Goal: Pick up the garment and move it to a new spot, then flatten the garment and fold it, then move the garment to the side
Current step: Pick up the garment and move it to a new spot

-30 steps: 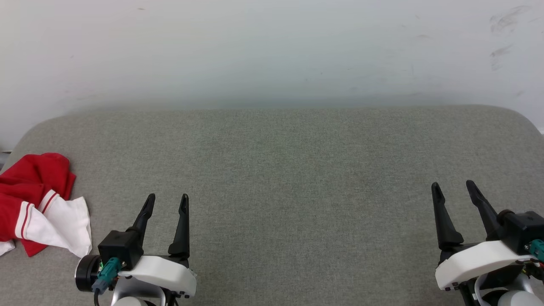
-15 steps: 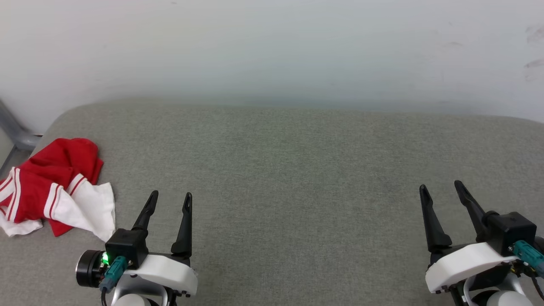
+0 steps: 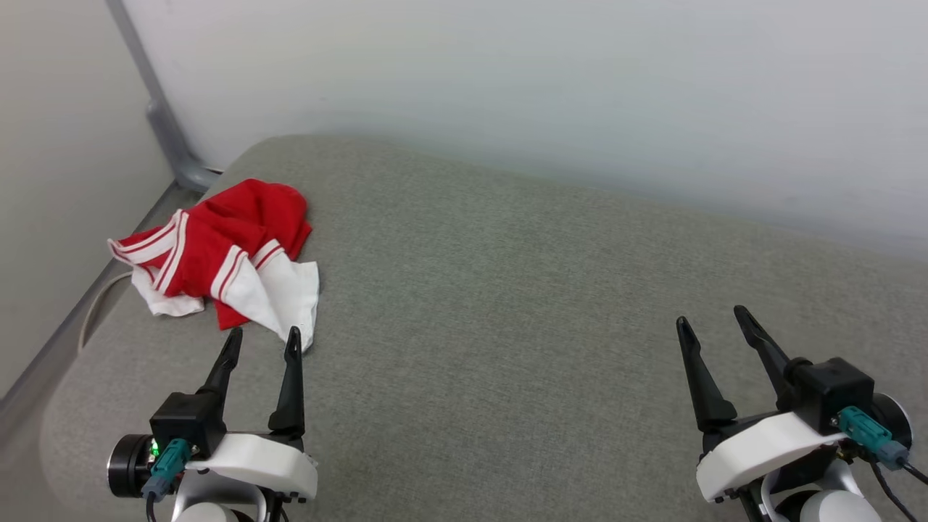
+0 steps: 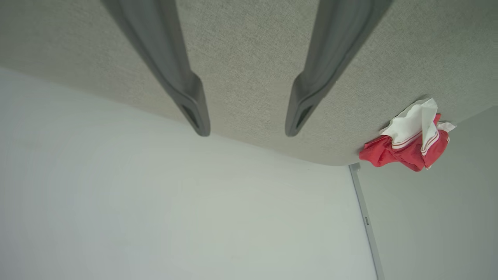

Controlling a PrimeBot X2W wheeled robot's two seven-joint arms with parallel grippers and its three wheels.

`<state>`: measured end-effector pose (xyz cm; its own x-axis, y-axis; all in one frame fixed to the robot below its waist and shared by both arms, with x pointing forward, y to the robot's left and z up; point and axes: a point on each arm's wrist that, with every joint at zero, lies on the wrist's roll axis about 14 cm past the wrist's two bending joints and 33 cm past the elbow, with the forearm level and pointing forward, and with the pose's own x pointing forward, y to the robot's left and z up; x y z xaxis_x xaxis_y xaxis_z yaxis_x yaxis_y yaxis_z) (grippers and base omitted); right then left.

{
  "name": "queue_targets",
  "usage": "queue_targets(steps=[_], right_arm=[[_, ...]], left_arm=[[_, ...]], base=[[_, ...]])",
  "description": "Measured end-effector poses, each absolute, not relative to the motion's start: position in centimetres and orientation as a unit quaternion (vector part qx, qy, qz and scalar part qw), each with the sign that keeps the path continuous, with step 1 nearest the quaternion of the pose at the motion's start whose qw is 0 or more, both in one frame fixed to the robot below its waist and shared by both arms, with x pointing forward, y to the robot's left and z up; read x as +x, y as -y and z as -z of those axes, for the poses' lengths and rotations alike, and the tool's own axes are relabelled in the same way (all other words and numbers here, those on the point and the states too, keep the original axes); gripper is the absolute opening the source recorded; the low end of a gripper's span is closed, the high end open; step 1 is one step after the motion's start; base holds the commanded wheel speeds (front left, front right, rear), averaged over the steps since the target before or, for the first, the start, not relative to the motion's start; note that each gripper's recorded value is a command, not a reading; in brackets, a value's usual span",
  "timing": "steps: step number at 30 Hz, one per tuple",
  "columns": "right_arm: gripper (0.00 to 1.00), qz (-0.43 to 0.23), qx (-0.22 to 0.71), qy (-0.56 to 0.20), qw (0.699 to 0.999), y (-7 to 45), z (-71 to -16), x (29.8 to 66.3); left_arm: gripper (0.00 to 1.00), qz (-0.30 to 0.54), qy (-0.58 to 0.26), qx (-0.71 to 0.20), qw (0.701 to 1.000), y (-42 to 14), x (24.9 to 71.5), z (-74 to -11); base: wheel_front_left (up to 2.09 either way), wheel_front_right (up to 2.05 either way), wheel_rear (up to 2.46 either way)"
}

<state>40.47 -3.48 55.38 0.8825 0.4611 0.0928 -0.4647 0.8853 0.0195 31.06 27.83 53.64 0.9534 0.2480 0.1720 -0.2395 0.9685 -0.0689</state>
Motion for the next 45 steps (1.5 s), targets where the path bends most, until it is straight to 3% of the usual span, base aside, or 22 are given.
queue_targets(steps=[15,31,36,45], right_arm=[[1.00,-0.328,0.018,0.057,0.943,-3.3,-56.0,40.1],[1.00,-0.331,0.020,0.052,0.942,-3.5,-55.8,40.2],[1.00,-0.317,0.012,0.049,0.947,-2.6,-55.5,41.1],[1.00,-0.282,0.011,0.035,0.959,-0.3,-53.7,44.6]], left_arm=[[1.00,-0.220,0.091,-0.024,0.971,-32.9,25.6,-53.3],[1.00,-0.249,0.087,-0.031,0.964,-34.7,25.3,-53.1],[1.00,-0.260,0.064,-0.044,0.963,-35.8,27.7,-52.1],[1.00,-0.252,-0.004,-0.064,0.966,-39.1,36.3,-52.1]], base=[[0.00,0.00,0.00],[0.00,0.00,0.00],[0.00,0.00,0.00],[0.00,0.00,0.00]])
